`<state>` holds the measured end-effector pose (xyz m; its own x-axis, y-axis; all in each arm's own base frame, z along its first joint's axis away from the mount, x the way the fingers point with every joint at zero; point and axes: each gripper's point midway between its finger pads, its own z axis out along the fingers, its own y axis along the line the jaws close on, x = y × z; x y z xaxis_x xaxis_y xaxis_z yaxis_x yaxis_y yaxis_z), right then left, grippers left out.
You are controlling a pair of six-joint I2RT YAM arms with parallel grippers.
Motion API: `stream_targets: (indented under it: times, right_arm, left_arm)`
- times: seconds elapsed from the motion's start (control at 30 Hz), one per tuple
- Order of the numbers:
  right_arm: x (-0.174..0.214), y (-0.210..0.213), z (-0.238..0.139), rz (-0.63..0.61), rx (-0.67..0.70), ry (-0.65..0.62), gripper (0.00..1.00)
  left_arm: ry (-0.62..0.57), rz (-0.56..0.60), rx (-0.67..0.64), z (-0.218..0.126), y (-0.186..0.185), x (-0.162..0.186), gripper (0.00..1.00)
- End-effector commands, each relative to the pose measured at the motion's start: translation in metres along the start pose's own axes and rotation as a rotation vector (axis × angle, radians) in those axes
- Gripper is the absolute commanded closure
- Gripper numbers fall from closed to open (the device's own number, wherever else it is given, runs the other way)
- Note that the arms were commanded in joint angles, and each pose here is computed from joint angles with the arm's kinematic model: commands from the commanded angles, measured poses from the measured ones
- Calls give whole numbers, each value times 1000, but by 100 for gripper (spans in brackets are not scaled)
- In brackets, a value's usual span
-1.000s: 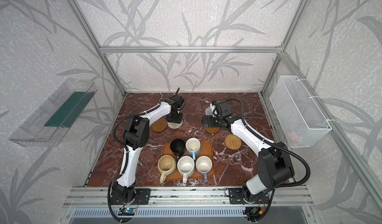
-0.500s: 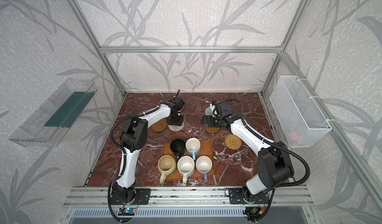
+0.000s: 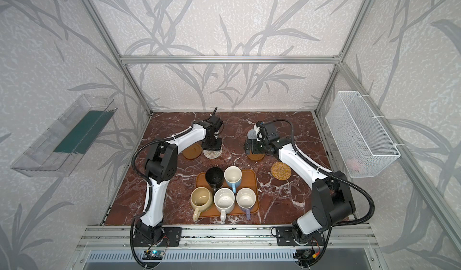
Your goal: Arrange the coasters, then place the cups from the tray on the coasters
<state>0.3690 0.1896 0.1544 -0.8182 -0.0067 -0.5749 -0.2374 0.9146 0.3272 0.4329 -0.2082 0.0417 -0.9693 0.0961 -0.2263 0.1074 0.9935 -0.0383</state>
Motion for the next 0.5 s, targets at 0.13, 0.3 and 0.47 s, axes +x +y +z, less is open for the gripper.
stream_targets:
  times: [0.13, 0.3, 0.47]
  right_arm:
    - [-10, -3, -25, -21, 24, -87, 1]
    - [-8, -5, -31, -23, 38, -81, 1]
    - [-5, -8, -38, -27, 52, -95, 2]
  left_arm:
    - [-155, -2, 67, -81, -9, -25, 39]
    - [-229, -17, 149, -117, -15, -29, 28]
    - [-307, -70, 449, -151, -35, -37, 4]
